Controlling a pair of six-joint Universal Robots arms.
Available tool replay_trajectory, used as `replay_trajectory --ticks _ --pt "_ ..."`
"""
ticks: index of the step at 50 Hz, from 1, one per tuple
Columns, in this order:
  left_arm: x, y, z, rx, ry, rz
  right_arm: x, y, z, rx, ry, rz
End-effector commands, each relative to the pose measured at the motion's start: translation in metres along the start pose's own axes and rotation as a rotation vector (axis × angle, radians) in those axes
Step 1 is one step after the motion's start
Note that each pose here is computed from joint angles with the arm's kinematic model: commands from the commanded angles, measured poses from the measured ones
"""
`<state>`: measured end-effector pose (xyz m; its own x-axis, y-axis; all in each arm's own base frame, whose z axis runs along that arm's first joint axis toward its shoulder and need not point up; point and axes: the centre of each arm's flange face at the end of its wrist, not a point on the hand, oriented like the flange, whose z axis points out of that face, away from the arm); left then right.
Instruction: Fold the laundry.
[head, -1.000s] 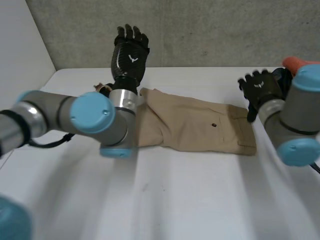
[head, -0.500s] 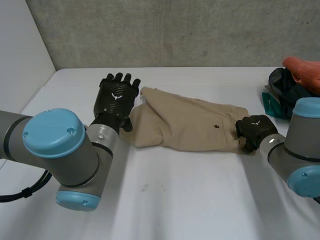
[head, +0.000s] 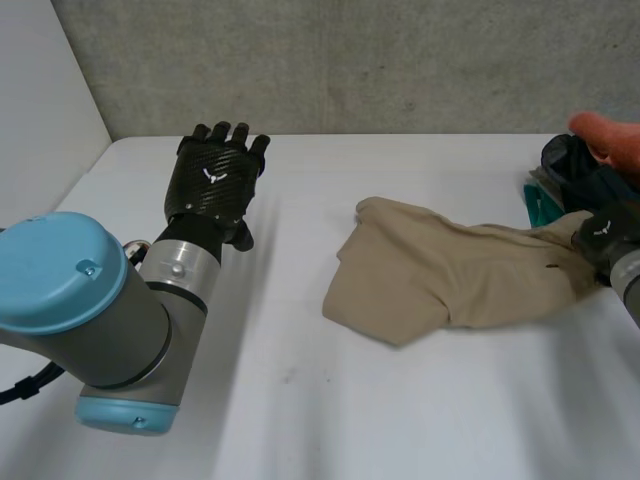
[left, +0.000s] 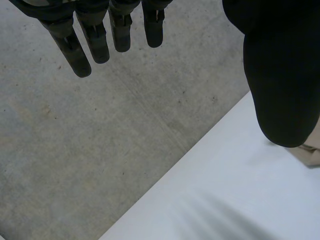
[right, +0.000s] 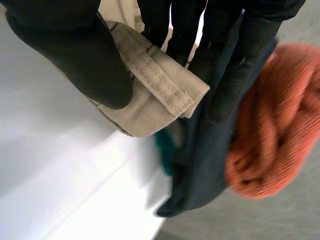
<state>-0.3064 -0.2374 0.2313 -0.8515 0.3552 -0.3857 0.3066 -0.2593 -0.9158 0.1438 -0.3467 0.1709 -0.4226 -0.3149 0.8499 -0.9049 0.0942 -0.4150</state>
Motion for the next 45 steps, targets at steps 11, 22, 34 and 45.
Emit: replay_trajectory --ticks 11,22,34,45 --pt "-0.003 -0.005 -0.002 0.014 -0.009 -0.003 -0.104 -0.158 -0.05 0.862 -0.069 -0.173" --pt "-0.005 -0.022 0.014 0.08 -0.032 -0.014 -0.122 -0.173 -0.072 0.962 -0.221 -0.09" --pt "0.044 -0.032 0.059 0.18 0.045 -0.037 -0.022 -0.155 -0.064 0.715 -0.261 0.754" --pt "0.115 -0.004 0.073 0.165 0.31 -0.036 -0.006 -0.118 -0.032 0.441 -0.314 0.878"
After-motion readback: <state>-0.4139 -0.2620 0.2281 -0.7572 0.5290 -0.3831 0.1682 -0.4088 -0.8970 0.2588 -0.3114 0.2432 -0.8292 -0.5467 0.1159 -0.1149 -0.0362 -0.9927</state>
